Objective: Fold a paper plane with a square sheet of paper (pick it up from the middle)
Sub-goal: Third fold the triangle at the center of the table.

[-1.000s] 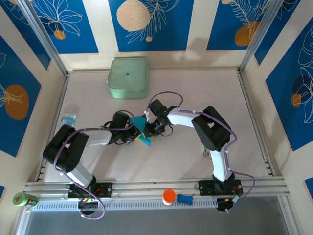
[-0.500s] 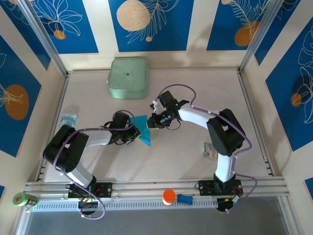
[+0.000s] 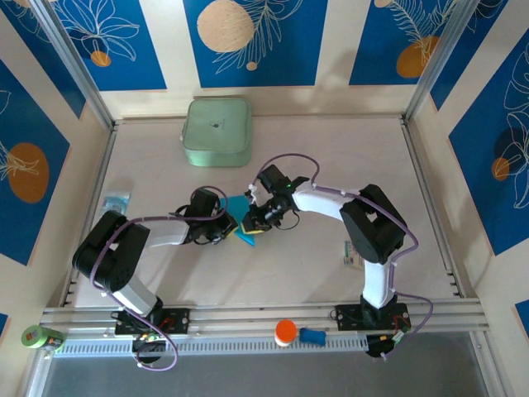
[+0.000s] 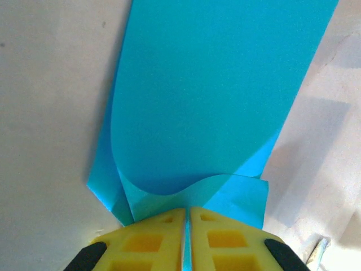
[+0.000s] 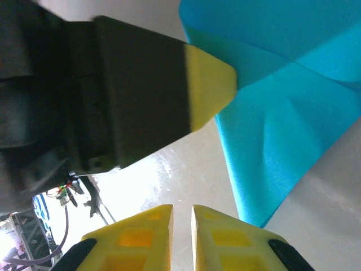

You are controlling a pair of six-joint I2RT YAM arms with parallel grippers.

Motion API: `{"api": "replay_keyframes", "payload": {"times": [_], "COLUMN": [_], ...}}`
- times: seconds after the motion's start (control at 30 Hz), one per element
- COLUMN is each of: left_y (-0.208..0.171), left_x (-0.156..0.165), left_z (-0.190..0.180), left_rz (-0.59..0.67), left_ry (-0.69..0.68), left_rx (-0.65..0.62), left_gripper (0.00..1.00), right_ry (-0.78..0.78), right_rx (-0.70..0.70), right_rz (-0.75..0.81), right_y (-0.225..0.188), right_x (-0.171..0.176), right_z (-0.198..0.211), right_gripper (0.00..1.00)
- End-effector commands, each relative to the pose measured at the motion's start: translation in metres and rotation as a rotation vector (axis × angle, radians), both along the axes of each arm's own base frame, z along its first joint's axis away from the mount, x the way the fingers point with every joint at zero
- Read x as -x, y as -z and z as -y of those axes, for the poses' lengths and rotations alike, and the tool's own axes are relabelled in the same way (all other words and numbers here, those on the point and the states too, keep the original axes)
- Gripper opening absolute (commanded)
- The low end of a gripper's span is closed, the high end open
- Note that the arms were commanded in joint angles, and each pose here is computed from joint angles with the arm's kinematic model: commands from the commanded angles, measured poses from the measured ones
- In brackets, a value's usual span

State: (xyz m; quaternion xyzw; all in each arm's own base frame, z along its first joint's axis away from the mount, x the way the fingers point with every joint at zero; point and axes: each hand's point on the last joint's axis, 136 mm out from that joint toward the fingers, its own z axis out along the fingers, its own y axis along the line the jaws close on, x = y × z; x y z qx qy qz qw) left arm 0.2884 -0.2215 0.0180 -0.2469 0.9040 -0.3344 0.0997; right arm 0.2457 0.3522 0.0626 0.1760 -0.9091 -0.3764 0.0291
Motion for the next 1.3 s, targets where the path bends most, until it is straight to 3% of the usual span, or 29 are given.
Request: {"api": "replay_keyframes", "payload": {"times": [0.0, 1.27], "left_y": [0.008, -0.008], "left_x": [0.011, 0.008], "left_z": [-0.005, -0.004], "left_rz": [-0.037, 0.001], "left_ry": [0.008, 0.01], "left_rx": [-0.037, -0.017], "left_gripper": [0.13, 0.13], "right_ry": [-0.035, -0.092], "right_rx": [0.011, 0.107], "right_rz": [-0.053, -0.08], "right_y": [0.009, 0.046], "right_x": [0.011, 0.02], "right_z": [-0.005, -0.005], "right_gripper": [0.14, 0.11]}}
